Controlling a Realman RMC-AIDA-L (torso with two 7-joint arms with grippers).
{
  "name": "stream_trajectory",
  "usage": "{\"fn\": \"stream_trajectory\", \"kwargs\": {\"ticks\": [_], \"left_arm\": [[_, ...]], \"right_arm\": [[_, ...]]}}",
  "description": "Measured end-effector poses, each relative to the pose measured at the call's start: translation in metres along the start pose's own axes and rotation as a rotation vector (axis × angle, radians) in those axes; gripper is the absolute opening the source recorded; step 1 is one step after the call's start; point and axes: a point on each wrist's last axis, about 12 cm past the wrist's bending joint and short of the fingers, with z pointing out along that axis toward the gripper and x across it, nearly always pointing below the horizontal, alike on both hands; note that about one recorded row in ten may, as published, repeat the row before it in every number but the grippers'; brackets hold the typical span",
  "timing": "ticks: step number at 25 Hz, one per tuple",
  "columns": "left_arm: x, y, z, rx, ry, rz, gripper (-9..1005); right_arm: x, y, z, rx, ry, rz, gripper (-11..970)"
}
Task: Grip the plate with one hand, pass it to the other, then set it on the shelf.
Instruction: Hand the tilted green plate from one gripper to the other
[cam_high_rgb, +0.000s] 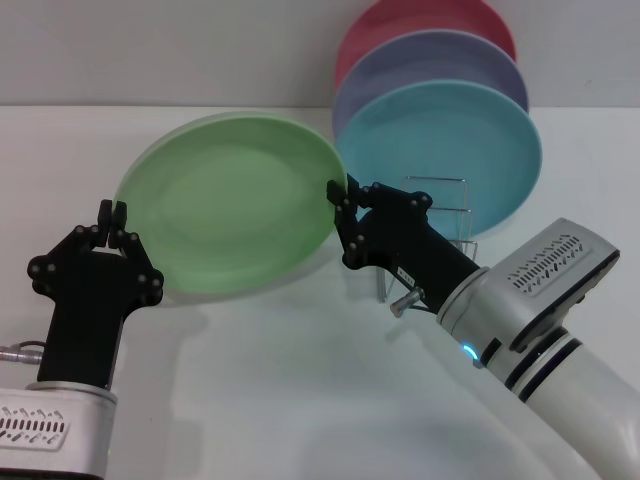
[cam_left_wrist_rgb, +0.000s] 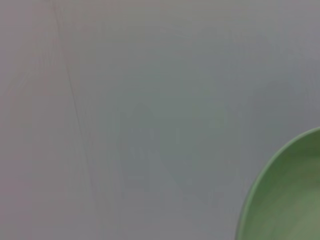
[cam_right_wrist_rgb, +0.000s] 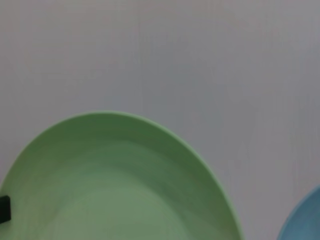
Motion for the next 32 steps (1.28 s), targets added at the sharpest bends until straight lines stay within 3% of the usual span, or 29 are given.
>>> {"fn": "stream_trajectory", "kwargs": {"ticks": [11, 32], "left_arm": [[-0.0004, -0.0004, 0.0, 0.003, -0.003, -0.001, 29], [0.0027, 0.003, -0.0007, 0.008, 0.0, -0.031, 75]], "right_arm": [[-0.0003, -0.0011, -0.0003, 0.012, -0.004, 0.006, 48], [0.0004, -0.0014, -0.001, 0.024, -0.005, 0.012, 21]]}}
